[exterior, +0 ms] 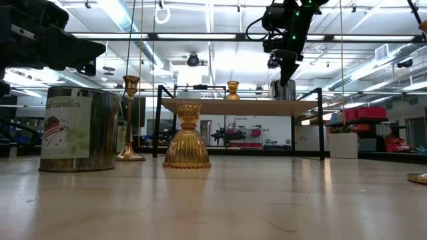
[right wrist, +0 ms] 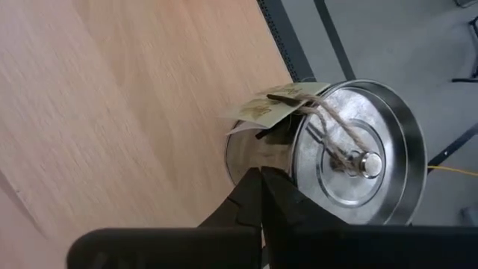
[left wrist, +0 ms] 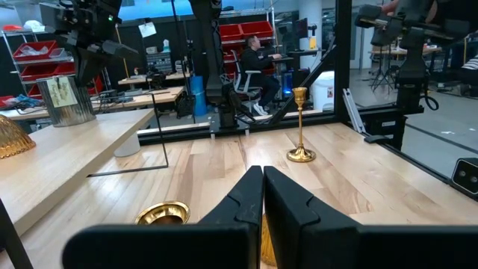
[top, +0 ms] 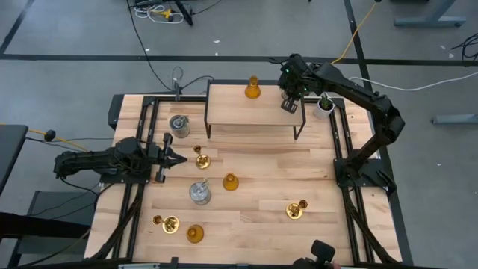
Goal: Pick & Place candle stick holders
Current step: Put the bottom right scented candle on the shelf, then put the middle gold candle holder on the shelf
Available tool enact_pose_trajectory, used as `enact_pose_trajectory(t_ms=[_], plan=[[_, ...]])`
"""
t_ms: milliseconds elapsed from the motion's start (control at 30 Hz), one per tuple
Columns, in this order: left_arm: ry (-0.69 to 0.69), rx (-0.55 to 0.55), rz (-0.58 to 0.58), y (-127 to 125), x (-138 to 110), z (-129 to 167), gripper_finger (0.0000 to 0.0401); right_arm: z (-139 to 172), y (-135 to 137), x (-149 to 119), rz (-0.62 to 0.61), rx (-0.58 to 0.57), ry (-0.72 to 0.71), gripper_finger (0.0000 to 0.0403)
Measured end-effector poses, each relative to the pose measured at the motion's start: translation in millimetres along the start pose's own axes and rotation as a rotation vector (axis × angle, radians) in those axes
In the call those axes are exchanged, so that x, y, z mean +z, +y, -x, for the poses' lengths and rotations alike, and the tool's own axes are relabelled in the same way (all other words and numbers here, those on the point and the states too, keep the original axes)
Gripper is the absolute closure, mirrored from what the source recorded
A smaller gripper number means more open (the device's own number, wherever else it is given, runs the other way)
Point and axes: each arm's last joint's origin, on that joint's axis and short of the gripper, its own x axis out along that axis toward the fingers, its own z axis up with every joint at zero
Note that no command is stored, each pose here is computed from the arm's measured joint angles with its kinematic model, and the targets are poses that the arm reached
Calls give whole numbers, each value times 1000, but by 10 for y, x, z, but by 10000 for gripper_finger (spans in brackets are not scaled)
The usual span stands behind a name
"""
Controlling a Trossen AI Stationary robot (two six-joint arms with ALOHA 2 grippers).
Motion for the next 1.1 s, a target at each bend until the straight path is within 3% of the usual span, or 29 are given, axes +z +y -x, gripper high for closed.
enact_pose_trajectory(t_ms=[233, 567, 1100], plan=[[0, 1, 0, 0, -1, 0, 383, 7, 49, 14, -8, 95, -28, 401], [0, 0, 0, 0, -1, 0, 383, 206, 280, 70, 74, 144, -125, 401], [1, 0, 0, 0, -1, 0, 383, 460, 706, 220, 50, 226, -302, 388]])
